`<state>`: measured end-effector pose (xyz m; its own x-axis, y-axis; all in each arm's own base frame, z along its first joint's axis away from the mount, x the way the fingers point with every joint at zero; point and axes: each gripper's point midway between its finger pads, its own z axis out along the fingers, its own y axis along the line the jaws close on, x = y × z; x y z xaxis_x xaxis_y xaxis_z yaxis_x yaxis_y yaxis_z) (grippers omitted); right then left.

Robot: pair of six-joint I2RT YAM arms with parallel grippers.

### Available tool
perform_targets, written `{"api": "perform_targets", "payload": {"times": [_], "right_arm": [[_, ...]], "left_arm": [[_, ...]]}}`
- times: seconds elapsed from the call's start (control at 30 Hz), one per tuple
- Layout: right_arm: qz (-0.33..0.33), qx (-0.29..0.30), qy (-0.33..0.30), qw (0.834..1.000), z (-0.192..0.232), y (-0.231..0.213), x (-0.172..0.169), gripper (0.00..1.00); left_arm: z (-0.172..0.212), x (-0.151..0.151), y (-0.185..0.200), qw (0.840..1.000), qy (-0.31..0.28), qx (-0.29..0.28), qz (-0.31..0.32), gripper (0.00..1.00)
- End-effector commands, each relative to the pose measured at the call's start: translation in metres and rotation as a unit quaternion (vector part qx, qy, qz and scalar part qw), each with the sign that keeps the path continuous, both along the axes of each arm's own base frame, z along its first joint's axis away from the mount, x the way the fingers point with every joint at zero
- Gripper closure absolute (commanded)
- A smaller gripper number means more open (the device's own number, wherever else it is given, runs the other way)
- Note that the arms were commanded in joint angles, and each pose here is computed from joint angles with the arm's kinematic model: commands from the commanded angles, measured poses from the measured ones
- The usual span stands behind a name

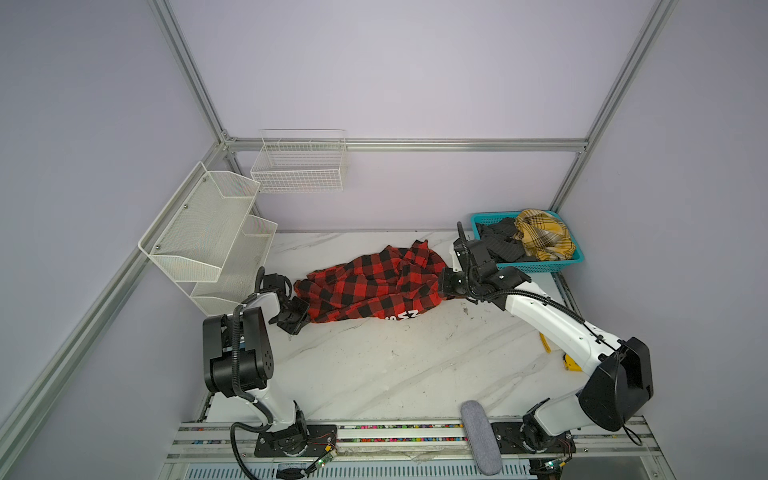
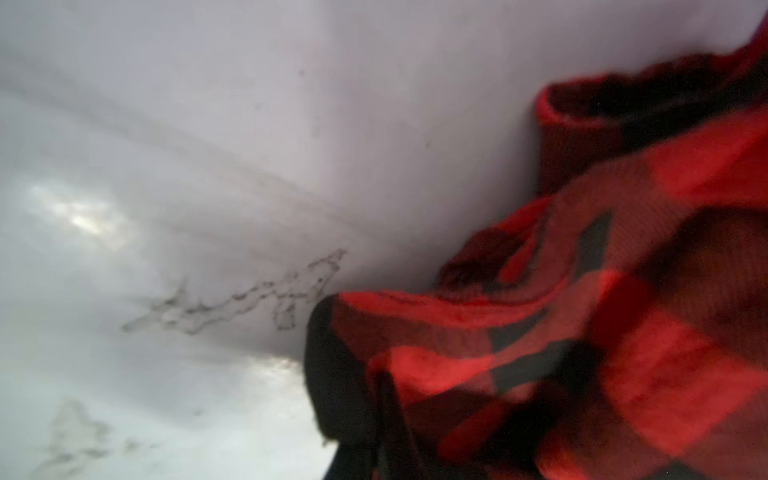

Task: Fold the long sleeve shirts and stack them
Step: 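Lift the shirt high with both grippers and shake it out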

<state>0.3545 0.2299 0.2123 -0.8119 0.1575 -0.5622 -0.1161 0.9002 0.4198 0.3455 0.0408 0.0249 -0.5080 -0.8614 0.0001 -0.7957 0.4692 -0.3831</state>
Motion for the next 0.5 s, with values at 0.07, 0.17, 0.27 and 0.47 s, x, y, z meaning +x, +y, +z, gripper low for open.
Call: {"api": "perform_targets", "payload": {"times": [0.07, 0.17, 0.27, 0.47], "right_arm": [[-0.034, 0.002, -0.031, 0.999, 0.021, -0.023, 0.040, 1.00], [-0.086, 0.020, -0.087, 0.992, 0.074, -0.058, 0.114, 1.00], [-0.113, 0.074, -0.195, 0.972, 0.184, -0.080, 0.166, 1.00], [-0.108, 0.095, -0.340, 0.929, 0.311, -0.093, 0.150, 1.00]], "left_arm": [[0.108, 0.067, 0.012, 0.991, -0.108, 0.076, -0.019, 1.00], [0.204, 0.120, 0.012, 0.972, -0.214, 0.091, -0.017, 1.00], [0.330, 0.152, 0.025, 0.940, -0.319, 0.117, 0.018, 1.00], [0.477, 0.118, 0.025, 0.881, -0.450, 0.140, 0.049, 1.00]]}}
